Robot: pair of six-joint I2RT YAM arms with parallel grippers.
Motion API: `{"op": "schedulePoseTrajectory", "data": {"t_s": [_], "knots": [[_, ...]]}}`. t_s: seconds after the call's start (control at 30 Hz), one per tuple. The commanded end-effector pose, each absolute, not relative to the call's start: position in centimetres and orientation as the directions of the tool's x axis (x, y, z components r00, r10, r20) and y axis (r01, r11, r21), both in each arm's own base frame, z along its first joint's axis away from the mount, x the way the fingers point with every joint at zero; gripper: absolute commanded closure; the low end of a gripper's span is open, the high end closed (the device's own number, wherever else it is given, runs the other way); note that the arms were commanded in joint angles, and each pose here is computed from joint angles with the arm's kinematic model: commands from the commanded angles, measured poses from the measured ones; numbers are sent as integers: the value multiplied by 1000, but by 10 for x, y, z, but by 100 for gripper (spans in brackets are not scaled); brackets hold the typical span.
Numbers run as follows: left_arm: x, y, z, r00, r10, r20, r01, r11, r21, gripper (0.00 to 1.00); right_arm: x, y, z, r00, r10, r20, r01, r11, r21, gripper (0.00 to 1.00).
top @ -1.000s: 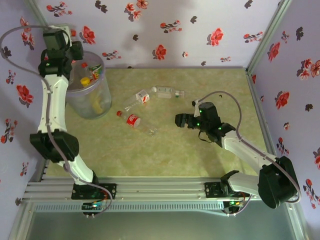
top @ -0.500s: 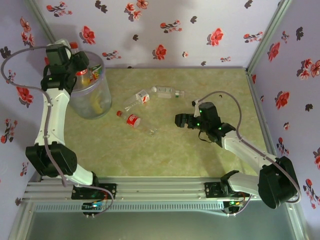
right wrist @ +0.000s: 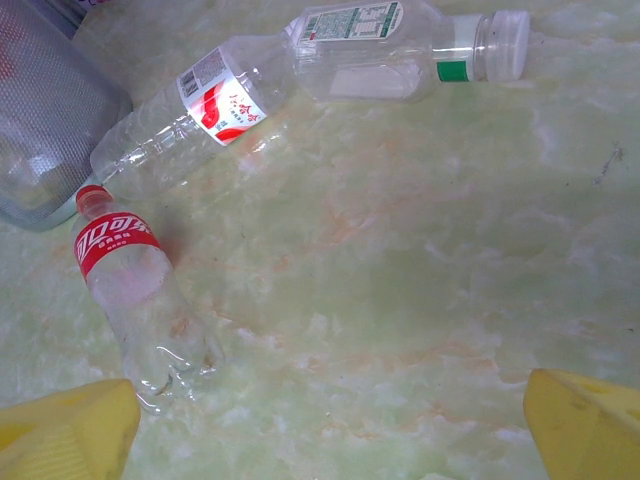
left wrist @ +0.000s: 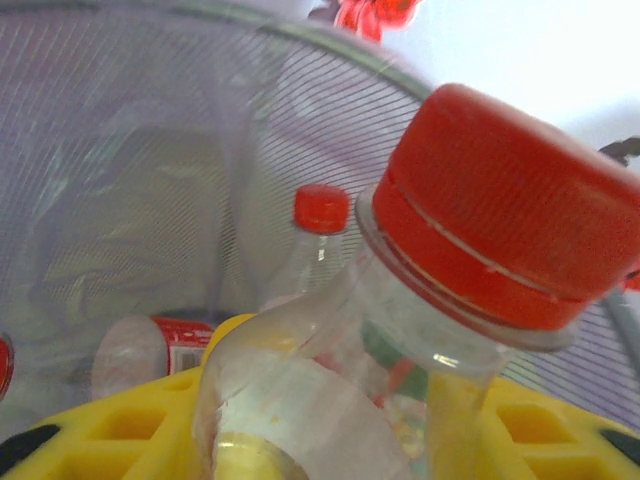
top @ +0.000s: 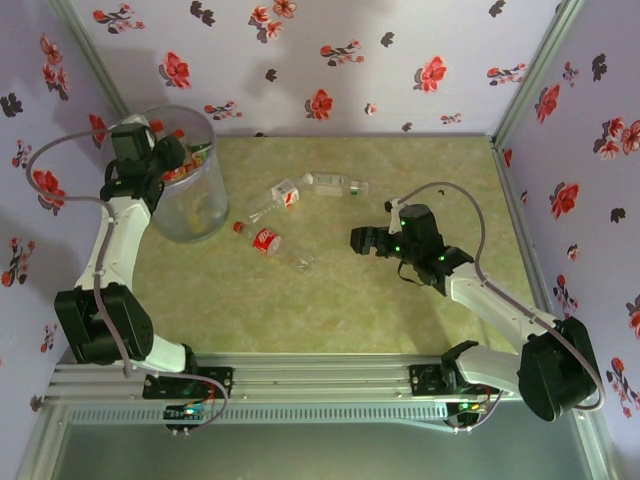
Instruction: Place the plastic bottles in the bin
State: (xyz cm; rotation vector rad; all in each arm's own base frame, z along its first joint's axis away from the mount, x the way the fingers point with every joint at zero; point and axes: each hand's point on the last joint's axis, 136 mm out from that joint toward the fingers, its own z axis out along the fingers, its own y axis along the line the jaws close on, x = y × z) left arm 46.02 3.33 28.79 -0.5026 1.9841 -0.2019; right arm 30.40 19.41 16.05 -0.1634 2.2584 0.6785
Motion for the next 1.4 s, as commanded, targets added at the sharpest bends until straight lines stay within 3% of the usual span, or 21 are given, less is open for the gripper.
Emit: {"op": "schedulePoseTrajectory", "data": {"t_s": [0.0,0.3,0.57,0.83,1.03,1.37], "knots": [[456,42,276,-375,-449,-811,-295,887,-355,73,306,191,166,-686,85,-722,-323,854,408,1],[450,44,226,-449,-430,-783,-316,896,-312,68,309,193,169,-680,80,-728,-329,855,402,1],[453,40,255,-450,-384,-806,-263,920,-291,20,312,196,167,-692,81,-718,-328,850,413,1],[456,38,312,-405,-337,-850,-212,939,-271,2,313,196,170,-689,84,-720,-326,851,412,1],[465,35,356,-346,-334,-877,-169,941,-292,3,314,196,172,-688,74,-722,-329,855,401,1],[481,34,333,-394,-348,-851,-191,936,-295,29,324,181,165,-705,53,-707,-252,913,320,1]]}}
